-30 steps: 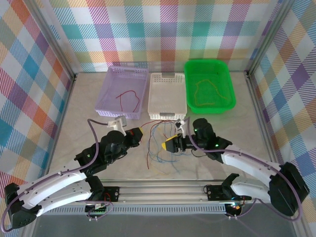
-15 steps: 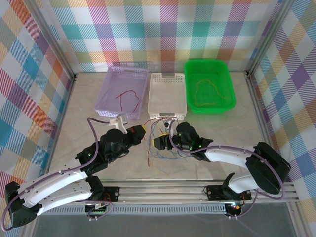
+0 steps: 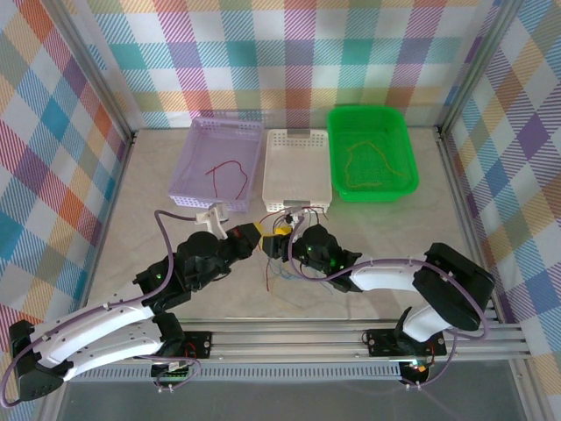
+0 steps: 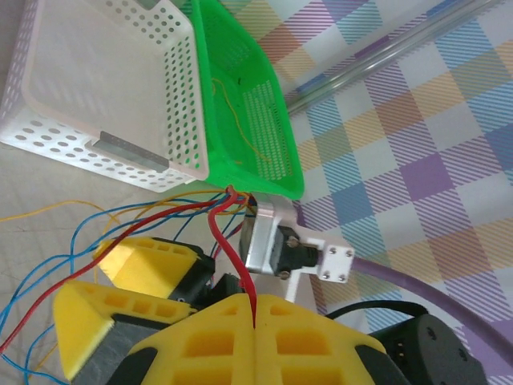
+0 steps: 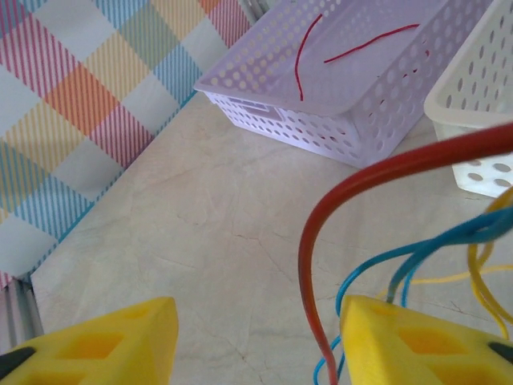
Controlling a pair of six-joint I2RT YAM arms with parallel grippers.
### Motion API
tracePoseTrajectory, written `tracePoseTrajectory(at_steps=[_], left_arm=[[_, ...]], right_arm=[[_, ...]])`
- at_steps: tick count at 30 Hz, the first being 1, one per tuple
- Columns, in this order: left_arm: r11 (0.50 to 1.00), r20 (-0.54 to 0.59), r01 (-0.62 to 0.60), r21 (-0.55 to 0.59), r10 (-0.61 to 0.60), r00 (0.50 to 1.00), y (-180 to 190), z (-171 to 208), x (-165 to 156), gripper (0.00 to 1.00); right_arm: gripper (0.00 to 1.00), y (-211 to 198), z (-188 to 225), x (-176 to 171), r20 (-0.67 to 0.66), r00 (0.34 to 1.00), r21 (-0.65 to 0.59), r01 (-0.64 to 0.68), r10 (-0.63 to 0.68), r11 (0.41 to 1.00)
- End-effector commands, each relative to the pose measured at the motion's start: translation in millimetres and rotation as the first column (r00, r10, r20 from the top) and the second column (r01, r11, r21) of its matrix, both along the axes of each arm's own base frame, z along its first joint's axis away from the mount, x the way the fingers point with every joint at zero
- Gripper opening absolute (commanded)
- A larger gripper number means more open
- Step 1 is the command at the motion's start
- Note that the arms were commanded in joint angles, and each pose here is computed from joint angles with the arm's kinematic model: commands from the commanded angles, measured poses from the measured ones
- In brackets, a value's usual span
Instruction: Untangle the cables
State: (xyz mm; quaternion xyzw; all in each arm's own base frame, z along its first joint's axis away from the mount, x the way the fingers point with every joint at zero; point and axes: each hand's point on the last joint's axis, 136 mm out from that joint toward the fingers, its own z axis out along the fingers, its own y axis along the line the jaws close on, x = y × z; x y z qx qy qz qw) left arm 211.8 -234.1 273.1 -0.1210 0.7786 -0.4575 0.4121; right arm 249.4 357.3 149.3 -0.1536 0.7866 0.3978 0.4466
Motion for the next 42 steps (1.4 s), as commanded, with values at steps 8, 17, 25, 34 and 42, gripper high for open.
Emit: tracePoseTrajectory(at_steps=[8,17,25,34,42], left_arm=[[0.995,0.074,-0.022,-0.098,0.029,0.997,17,41,-9,0.0],[0.987,0.127,-0.16,-0.022,0.161,0.979,77,60,-18,0.0],[0.976,0.176,-0.217,0.035,0.208,0.962,110,88,-26,0.0],[0.961,0.177,-0.237,0.144,0.211,0.961,126,99,-31,0.0],[0.932,0.148,-0.266,0.246,0.235,0.961,138,89,-32,0.0]], right_arm=[[0.03,-9,-1,14,0.001,0.993,-0.03,0.119,-0.119,0.992],[0.0,-46,-36,-1,-0.026,0.987,-0.136,0.157,-0.162,0.978],[0.0,-76,-60,-4,-0.079,0.974,-0.175,0.194,-0.21,0.965],[0.0,-120,-60,4,-0.126,0.947,-0.139,0.277,-0.294,0.951],[0.0,-172,-48,10,-0.164,0.906,-0.122,0.375,-0.391,0.919]])
